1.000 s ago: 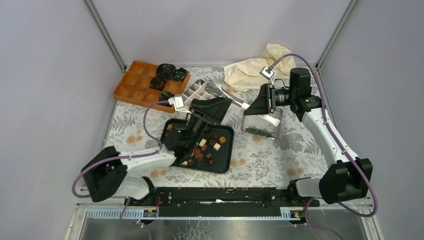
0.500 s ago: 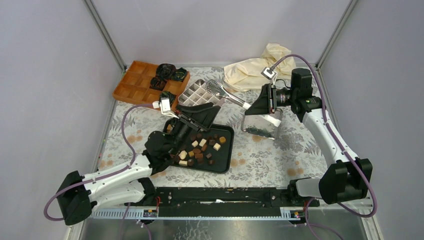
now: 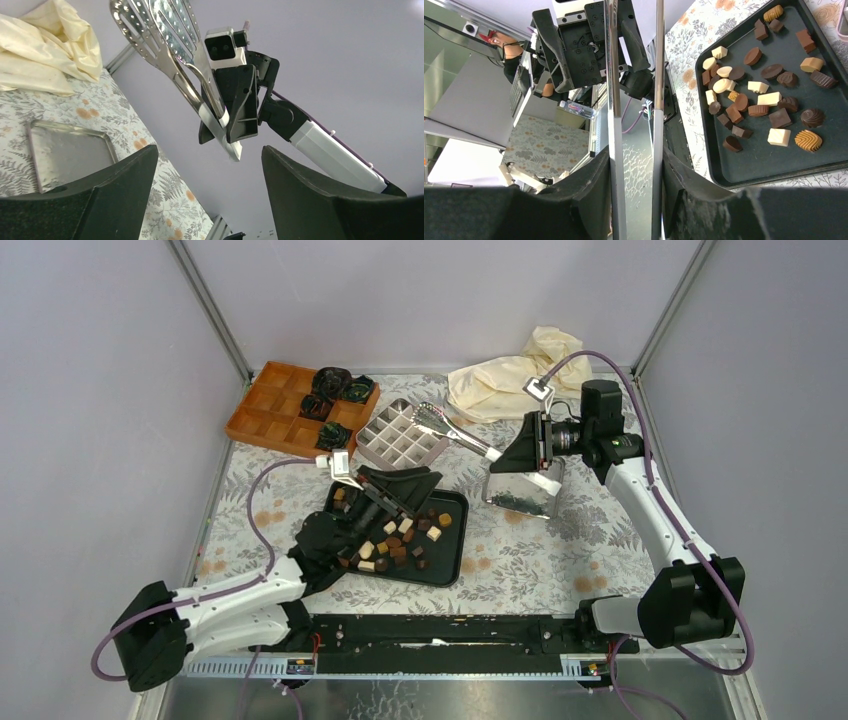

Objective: Pack the chocolate
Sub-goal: Adjust the clamp.

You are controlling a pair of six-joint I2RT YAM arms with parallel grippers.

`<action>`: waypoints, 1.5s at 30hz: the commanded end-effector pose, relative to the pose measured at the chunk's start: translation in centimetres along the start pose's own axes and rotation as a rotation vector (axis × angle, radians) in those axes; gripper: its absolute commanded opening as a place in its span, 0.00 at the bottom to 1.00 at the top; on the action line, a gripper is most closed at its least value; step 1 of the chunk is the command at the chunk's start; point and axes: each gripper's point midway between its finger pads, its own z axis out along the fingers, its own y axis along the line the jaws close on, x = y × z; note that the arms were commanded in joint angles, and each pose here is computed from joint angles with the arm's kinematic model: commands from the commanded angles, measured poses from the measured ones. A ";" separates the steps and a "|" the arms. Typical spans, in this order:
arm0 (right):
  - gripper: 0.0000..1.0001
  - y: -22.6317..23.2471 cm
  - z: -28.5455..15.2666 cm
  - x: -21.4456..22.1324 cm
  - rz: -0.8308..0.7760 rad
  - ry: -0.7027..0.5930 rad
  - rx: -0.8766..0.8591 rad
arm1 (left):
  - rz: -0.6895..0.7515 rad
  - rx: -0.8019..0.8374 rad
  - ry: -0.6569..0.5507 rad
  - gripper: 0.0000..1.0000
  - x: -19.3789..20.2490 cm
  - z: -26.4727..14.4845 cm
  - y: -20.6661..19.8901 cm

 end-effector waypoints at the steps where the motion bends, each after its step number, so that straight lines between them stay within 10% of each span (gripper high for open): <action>1: 0.41 1.7 -0.3 -0.4 -0.092 0.001 -0.028 | -0.037 0.134 -0.071 0.83 -1.6 0.8 -2.8; 31: 0.40 5.6 -0.1 0.0 -0.137 0.065 -0.149 | 0.010 0.293 -0.101 0.92 -0.6 8.3 -3.7; 45: 0.42 4.7 0.3 0.3 -0.113 0.068 -0.138 | -0.056 0.326 -0.119 0.36 -0.8 9.9 -4.5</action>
